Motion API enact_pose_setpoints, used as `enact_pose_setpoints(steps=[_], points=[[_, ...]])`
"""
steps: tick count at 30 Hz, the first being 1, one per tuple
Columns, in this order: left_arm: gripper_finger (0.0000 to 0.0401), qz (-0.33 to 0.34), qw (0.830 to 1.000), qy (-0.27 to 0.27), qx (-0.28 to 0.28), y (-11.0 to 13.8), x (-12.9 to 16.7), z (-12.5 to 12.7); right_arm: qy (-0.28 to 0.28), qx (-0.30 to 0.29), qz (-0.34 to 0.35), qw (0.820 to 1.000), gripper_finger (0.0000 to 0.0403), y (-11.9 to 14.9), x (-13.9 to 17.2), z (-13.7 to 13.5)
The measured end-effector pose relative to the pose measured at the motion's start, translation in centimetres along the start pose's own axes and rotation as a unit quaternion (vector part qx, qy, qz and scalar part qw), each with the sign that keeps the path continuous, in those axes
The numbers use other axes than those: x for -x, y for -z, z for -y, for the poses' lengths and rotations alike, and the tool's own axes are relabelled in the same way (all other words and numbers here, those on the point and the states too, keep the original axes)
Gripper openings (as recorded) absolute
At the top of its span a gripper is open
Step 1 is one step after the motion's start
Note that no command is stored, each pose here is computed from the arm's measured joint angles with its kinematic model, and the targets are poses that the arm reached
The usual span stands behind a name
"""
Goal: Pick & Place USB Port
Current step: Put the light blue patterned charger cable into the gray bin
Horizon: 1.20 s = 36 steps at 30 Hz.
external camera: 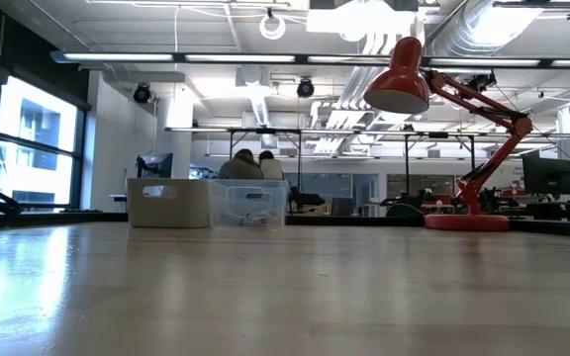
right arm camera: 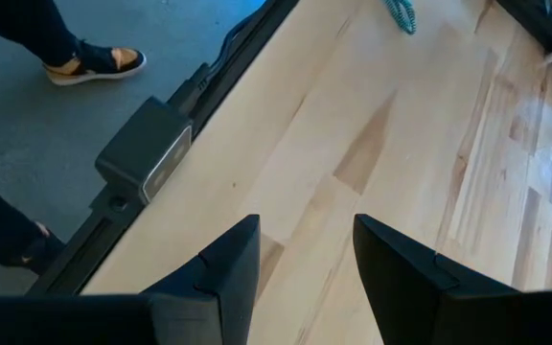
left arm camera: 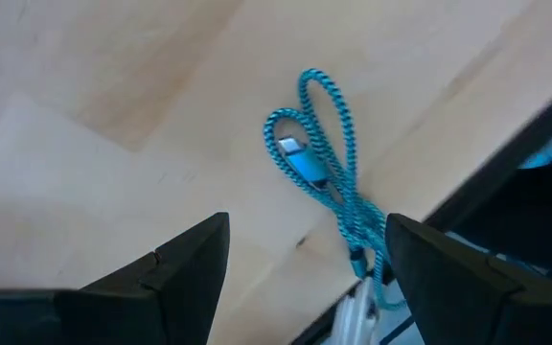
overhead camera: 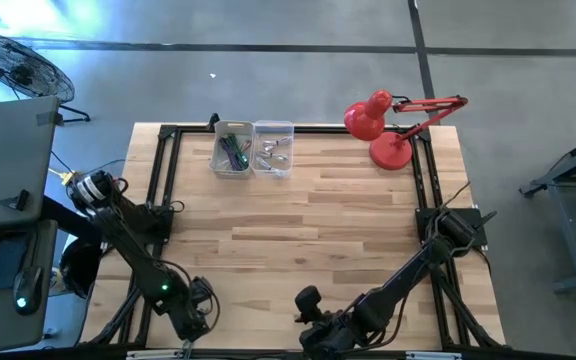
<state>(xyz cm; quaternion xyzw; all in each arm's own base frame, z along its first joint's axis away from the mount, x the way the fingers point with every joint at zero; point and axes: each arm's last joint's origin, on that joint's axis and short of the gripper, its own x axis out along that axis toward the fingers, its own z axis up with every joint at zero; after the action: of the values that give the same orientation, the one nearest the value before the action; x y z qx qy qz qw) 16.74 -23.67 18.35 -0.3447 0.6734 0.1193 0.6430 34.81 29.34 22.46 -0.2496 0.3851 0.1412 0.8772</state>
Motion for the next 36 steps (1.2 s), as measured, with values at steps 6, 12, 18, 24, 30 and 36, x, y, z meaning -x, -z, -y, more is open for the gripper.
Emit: enact_pose_setpoints(steps=[6, 12, 18, 24, 30, 36], points=[[0.0276, -0.004, 0.999, -0.021, -0.05, -0.1, -1.4, 0.0, 0.001, 0.001, -0.002, 1.0, 0.0161, 0.0, 0.0, 0.1], [0.0276, 0.01, 0.998, -0.019, -0.056, -0.3, -1.6, 0.2, -0.012, -0.002, -0.002, 1.0, 0.0161, 0.0, 0.0, 0.0], [0.0276, 0.05, 0.997, 0.023, -0.058, -0.4, -1.6, 1.0, -0.017, -0.006, 0.001, 1.0, 0.0161, 0.0, 0.0, 0.0], [0.0276, 0.06, 0.996, 0.024, -0.058, -0.5, -1.6, 1.0, -0.017, -0.008, 0.006, 1.0, 0.0161, -0.1, 0.0, 0.0], [0.0276, 0.063, 0.996, 0.014, -0.057, -0.5, -1.6, 0.8, -0.017, -0.009, 0.007, 1.0, 0.0161, -0.2, 0.0, 0.0], [0.0276, 0.107, 0.991, 0.01, -0.074, -0.8, -1.6, 0.8, -0.017, -0.009, 0.008, 1.0, 0.0161, -0.2, 0.0, 0.0]])
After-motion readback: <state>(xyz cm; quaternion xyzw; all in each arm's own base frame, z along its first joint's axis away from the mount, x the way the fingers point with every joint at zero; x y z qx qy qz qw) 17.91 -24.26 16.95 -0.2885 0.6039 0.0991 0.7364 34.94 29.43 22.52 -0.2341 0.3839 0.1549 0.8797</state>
